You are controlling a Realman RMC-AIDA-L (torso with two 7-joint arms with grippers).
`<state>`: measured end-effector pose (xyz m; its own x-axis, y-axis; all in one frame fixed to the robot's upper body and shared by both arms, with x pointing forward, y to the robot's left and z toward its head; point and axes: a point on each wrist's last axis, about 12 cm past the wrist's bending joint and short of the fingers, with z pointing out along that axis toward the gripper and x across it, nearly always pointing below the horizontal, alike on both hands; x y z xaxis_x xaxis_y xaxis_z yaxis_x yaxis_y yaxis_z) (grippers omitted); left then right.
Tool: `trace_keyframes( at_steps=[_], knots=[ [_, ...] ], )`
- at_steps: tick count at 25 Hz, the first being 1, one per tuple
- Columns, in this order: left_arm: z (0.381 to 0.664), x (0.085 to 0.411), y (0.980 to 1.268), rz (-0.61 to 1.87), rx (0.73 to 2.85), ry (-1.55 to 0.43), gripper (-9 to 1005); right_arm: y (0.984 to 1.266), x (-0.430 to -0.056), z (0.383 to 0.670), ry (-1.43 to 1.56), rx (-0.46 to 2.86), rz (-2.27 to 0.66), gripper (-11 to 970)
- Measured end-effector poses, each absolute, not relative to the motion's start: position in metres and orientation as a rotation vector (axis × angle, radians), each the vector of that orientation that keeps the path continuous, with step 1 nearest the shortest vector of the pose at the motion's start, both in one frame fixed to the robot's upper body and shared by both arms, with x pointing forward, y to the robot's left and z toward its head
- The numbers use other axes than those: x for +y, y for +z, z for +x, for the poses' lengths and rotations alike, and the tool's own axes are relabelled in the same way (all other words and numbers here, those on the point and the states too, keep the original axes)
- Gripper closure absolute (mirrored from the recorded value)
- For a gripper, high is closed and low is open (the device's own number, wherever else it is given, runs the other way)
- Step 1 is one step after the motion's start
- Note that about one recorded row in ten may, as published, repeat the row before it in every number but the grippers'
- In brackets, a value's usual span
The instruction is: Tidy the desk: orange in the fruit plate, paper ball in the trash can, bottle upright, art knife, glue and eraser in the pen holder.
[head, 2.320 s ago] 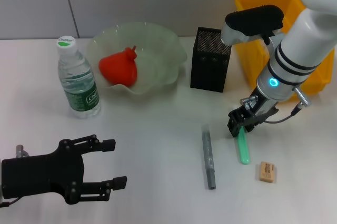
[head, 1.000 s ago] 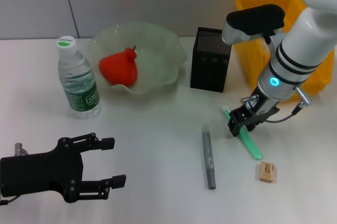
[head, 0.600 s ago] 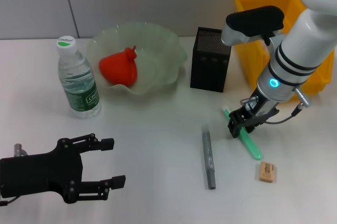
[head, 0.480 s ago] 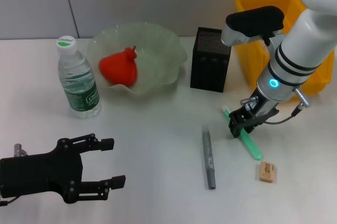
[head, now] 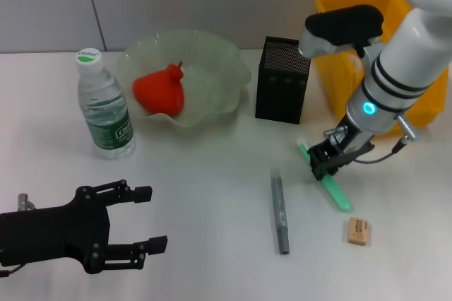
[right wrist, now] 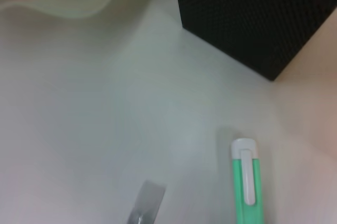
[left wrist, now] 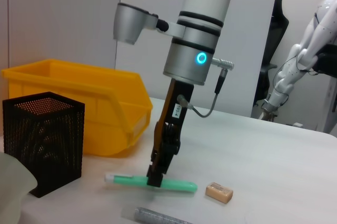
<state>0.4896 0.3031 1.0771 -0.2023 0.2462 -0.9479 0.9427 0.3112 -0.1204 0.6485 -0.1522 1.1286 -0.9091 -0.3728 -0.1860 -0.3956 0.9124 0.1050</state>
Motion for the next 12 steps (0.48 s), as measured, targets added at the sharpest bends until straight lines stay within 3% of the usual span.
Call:
trace_keyframes(
  at_steps=[12],
  knots=[
    [0.487,0.309,1.083,1.066,1.636,-0.968,153,1.145,-0.175,0.638,0.546,2.671,-0.618,783]
  ],
)
